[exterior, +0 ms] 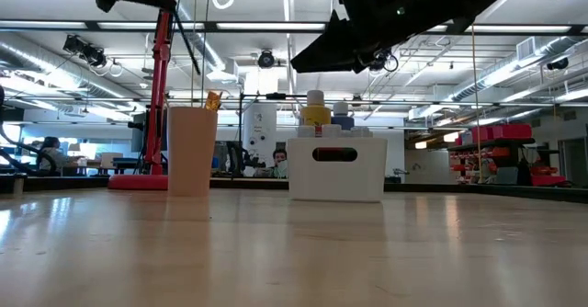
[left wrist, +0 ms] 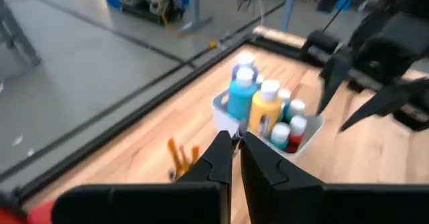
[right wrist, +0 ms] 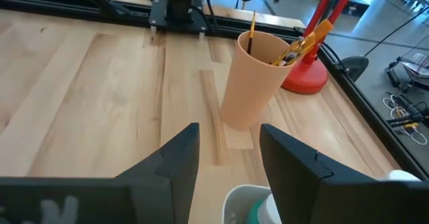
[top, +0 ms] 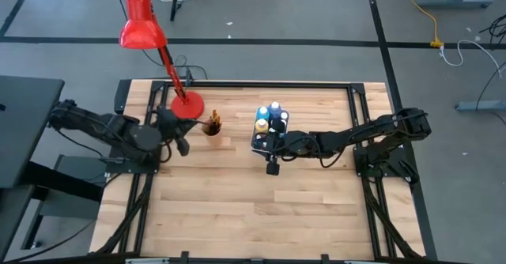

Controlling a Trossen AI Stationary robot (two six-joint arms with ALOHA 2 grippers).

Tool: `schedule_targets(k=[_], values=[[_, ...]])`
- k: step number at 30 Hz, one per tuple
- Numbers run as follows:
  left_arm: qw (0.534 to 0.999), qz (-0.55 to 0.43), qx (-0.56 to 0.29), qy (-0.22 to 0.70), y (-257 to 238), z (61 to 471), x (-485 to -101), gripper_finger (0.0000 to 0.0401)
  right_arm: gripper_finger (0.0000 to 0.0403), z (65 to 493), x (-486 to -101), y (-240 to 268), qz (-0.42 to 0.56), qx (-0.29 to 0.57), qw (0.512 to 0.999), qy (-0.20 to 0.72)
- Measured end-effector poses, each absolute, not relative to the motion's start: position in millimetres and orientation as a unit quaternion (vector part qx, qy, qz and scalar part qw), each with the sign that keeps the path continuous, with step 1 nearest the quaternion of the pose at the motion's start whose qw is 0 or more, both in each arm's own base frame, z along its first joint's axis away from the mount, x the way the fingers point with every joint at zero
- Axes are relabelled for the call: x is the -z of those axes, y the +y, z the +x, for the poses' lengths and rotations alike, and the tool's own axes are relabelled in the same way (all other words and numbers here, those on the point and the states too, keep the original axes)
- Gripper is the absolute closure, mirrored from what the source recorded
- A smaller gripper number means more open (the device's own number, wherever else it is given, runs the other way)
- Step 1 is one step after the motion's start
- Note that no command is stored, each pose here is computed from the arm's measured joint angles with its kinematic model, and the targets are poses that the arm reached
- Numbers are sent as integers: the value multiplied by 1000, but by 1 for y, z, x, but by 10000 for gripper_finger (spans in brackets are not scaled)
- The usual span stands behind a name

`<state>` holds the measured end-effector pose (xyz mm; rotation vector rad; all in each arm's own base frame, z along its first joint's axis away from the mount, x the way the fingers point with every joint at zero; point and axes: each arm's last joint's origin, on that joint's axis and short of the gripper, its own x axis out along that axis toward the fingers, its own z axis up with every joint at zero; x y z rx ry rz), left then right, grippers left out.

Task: Pick & Place Paint Supplies
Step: Put the white paint brush into the orange cup, then return to Home Position

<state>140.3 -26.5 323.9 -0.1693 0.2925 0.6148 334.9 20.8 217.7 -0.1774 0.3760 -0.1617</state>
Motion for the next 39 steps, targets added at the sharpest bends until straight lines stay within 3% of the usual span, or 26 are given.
schedule_targets(k=[16, 27, 32, 39], values=[[882, -134, -362, 271, -17, 179, -253, 377, 240, 336, -220, 21, -95, 79, 977, 172], [873, -107, -372, 296, -8, 201, -239, 316, 240, 336, -221, 21, -99, 79, 977, 169], [877, -111, -362, 297, -7, 204, -245, 309, 240, 336, -221, 21, -99, 79, 977, 169], [922, -63, -281, 258, -13, 197, -296, 321, 241, 325, -244, 20, -93, 84, 982, 144]])
